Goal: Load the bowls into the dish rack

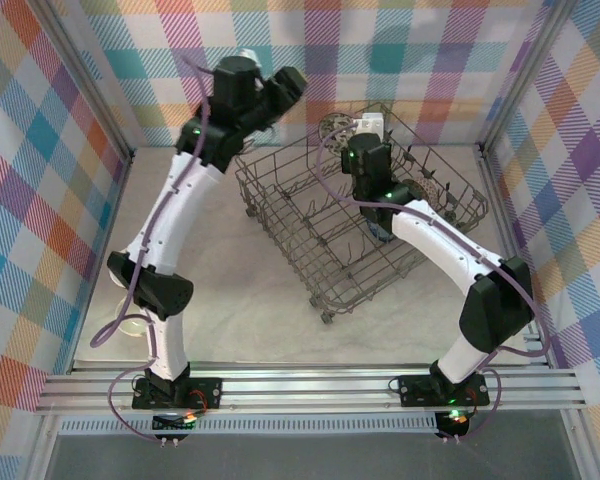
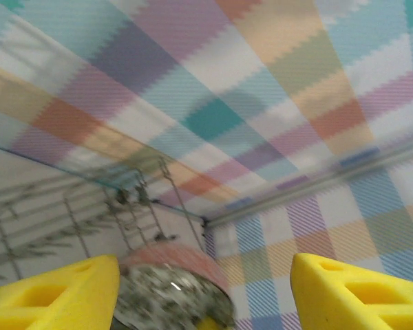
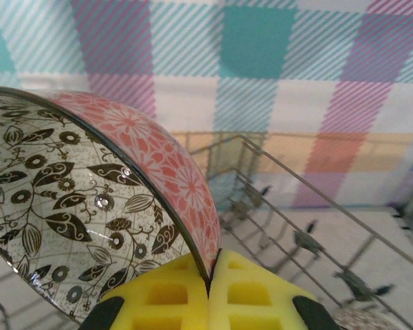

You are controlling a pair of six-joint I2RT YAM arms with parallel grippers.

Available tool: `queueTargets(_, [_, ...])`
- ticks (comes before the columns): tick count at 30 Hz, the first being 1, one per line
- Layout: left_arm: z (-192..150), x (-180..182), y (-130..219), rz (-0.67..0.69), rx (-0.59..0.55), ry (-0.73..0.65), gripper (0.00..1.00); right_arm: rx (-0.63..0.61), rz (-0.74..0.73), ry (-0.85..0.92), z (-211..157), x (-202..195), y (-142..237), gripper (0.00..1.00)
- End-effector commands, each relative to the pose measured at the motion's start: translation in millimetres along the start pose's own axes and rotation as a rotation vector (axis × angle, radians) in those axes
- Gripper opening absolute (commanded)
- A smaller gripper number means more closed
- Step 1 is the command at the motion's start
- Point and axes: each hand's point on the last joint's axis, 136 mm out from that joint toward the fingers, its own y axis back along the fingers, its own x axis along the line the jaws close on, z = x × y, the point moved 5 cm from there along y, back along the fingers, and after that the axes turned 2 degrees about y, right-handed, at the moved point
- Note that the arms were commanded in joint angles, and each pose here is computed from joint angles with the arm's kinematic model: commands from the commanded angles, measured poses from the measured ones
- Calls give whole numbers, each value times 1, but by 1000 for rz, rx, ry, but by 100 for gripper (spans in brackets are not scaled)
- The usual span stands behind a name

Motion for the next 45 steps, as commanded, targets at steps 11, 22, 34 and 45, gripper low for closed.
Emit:
queueTargets(11, [34,102,-8,48,196,-86,66,290,-345,218,-29,-72,89,0])
queueTargets(22, [37,130,-3,74,221,-149,66,490,-473,338,-65,-76,113,0])
queueTargets(34, [31,150,5,91,229,-130,66,529,-513,360,-83,-51,101,0])
queueTargets(45, [28,154,4,92,235,-125,66,523,-473,414,-88,-31,88,0])
